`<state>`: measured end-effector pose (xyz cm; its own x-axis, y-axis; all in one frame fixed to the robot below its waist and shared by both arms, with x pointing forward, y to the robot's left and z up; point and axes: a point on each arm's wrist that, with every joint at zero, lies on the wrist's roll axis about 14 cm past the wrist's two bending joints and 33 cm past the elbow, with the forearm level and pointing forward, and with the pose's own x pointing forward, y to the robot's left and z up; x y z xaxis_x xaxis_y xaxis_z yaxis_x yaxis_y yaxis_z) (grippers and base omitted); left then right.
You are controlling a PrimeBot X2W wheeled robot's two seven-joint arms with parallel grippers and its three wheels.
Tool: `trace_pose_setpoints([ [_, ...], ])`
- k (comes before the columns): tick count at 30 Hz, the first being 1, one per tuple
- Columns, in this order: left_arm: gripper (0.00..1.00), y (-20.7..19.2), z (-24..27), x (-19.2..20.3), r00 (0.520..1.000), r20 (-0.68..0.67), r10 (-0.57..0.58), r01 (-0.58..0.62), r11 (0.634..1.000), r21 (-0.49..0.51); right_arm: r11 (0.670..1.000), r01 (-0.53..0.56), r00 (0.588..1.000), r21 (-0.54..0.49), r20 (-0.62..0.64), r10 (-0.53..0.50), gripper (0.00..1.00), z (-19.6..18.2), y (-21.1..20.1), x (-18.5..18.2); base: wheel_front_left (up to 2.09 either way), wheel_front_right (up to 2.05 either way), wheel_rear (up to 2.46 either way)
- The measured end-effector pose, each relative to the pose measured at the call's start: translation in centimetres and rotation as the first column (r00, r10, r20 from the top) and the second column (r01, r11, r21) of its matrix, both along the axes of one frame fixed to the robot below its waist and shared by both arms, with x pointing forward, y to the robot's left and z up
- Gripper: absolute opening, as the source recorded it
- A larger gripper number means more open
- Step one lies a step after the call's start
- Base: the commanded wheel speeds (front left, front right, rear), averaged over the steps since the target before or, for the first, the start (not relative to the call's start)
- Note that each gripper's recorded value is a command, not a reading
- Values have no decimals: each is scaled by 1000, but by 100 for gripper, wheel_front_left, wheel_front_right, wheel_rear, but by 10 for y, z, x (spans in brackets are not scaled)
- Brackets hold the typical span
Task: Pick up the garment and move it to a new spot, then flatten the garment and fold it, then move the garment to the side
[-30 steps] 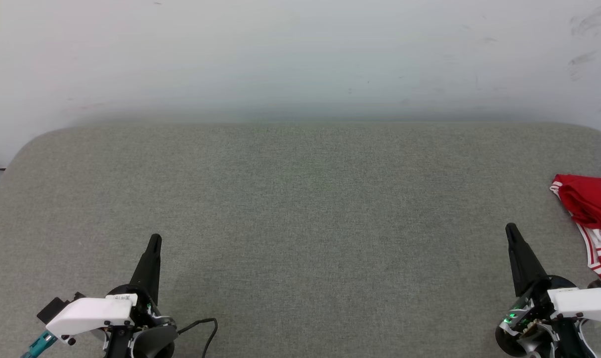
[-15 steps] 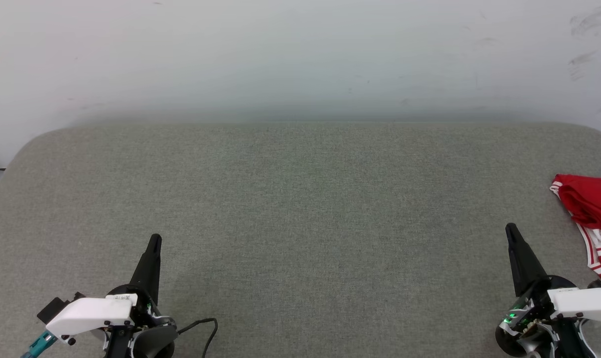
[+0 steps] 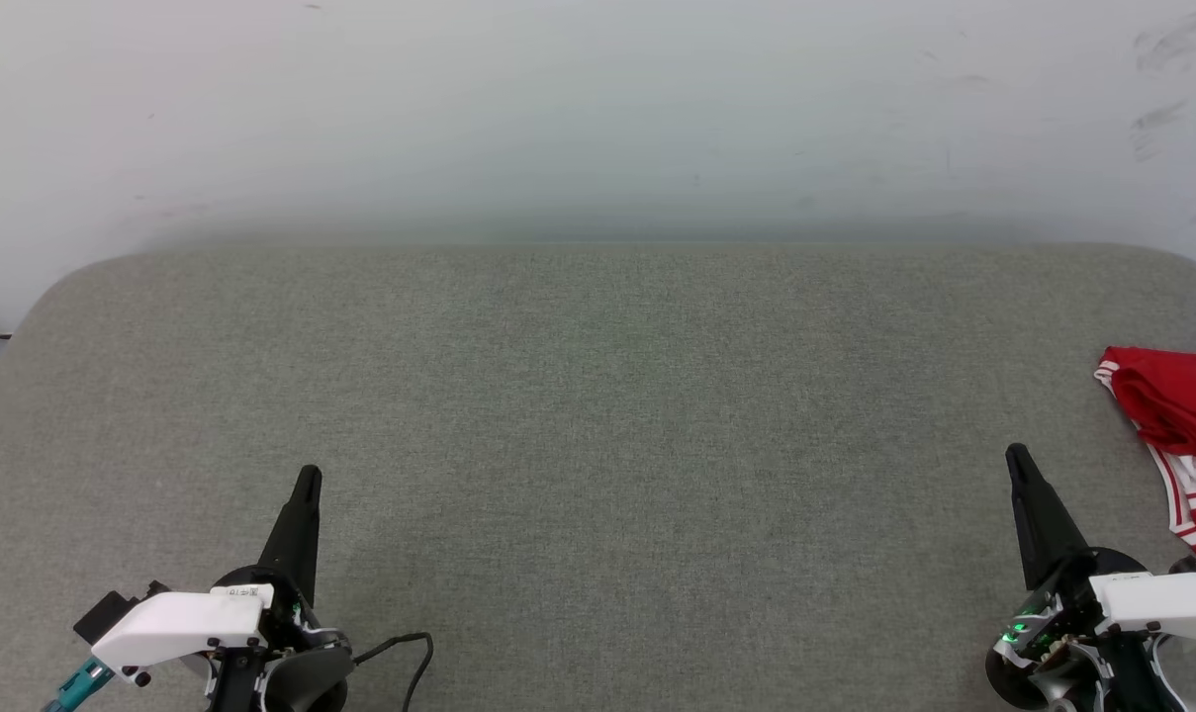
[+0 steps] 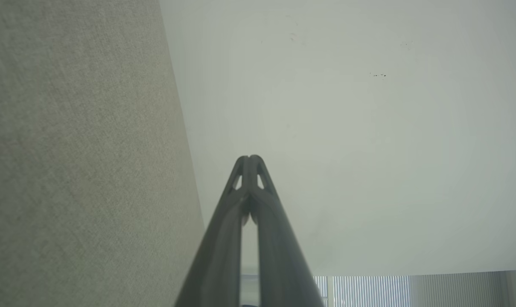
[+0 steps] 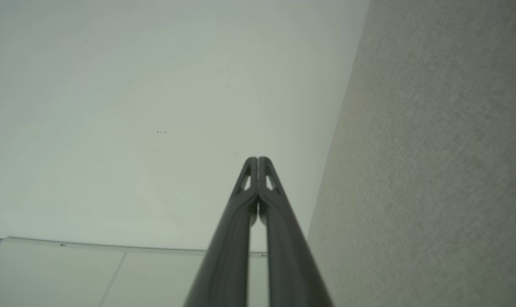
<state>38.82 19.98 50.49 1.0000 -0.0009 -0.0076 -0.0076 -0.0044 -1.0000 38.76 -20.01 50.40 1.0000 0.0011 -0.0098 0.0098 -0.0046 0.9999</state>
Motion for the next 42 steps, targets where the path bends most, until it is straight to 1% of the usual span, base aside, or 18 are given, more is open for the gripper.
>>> trace_pose_setpoints([
  [42,0,0,0,0,1000,0,0,0,1000,0,1000,0,1000,0,0,0,0,0,0,0,0,0,0],
])
